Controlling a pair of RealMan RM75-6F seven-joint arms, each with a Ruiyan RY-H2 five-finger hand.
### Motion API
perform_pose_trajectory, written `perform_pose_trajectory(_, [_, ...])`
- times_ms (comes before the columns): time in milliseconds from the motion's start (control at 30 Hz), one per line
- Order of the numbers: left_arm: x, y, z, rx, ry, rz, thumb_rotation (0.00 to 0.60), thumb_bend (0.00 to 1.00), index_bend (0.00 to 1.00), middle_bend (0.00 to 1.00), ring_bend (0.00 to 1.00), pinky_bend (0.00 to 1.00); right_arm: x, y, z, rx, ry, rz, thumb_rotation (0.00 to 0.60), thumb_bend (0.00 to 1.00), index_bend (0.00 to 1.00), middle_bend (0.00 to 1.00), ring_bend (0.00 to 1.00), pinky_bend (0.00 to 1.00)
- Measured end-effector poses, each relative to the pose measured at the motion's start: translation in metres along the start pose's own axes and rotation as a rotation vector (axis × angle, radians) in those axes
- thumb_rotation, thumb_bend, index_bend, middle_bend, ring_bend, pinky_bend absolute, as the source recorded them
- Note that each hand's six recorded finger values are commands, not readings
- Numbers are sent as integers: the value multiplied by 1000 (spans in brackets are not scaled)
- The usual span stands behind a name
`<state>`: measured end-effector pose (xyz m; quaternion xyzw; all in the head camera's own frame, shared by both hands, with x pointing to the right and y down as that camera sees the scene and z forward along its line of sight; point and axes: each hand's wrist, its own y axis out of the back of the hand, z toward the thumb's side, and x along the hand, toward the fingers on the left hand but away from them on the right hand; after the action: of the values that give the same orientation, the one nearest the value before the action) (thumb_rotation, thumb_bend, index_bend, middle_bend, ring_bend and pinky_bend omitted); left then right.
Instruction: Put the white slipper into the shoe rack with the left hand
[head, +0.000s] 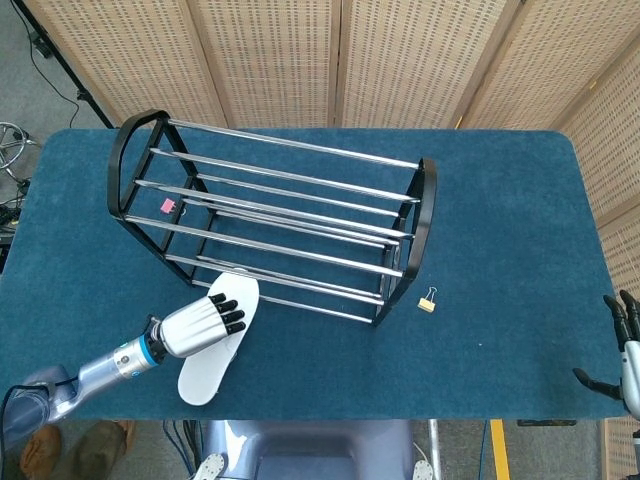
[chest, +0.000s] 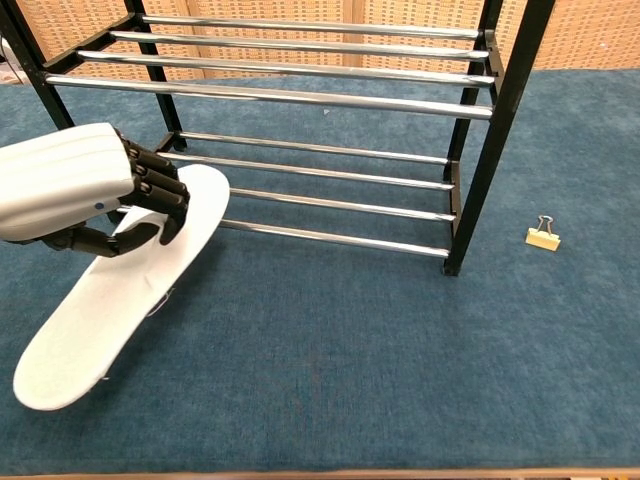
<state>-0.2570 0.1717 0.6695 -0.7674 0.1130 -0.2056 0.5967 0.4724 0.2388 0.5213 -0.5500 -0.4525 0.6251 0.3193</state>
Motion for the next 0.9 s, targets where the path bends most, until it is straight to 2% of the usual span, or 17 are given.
perform_pose_trajectory(400, [21, -13, -19, -17, 27, -16, 600, 595, 641, 576, 464, 638, -2, -3, -5, 4, -24, 12, 600, 0, 0, 0, 0, 0])
perform_pose_trajectory(633, [38, -15, -33, -68, 79, 5, 600, 595, 641, 576, 464, 638, -4, -5, -6, 14, -39, 18, 600, 0, 0, 0, 0, 0])
perform_pose_trajectory(900, [58, -17, -43, -69, 96, -3, 600, 594, 641, 576, 462, 638, -9, -8, -8, 12, -43, 32, 600, 0, 0, 0, 0, 0])
